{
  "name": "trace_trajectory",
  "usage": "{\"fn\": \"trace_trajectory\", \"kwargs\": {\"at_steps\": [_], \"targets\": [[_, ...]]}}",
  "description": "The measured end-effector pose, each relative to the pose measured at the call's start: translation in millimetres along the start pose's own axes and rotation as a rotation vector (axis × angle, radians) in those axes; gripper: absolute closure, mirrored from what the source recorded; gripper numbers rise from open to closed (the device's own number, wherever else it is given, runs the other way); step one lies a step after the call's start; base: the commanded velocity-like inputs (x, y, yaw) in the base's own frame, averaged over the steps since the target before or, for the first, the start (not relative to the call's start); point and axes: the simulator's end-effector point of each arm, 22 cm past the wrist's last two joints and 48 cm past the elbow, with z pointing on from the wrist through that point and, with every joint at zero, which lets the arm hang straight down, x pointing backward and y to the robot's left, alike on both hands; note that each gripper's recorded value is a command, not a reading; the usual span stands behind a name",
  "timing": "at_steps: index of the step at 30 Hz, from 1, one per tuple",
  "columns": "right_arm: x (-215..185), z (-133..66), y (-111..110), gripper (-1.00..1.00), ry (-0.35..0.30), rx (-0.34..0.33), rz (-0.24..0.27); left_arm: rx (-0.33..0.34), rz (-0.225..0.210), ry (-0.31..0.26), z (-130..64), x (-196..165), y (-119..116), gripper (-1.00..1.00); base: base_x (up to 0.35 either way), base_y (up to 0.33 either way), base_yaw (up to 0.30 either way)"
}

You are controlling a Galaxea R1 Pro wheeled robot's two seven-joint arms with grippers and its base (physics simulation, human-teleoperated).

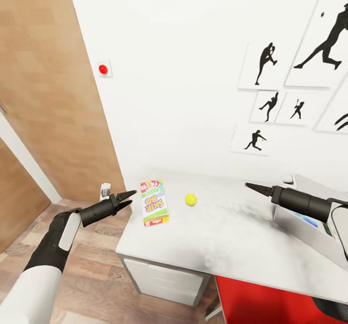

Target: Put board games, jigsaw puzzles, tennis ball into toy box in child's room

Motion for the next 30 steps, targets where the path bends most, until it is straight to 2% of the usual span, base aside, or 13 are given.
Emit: {"fn": "trace_trajectory", "kwargs": {"at_steps": [11, 30], "targets": [[-3, 0.2, 3, -1.0, -0.016, 0.017, -0.001, 0.003, 0.013, -0.008, -3.2, -4, -7, -1.0, 0.0, 0.069, -0.106], [-12, -5.2, 14, -1.0, -0.036, 0.01, -0.015, 0.008, 0.052, -0.031, -10.6, -14, -20, -1.0, 0.007, 0.253, -0.092]]}}
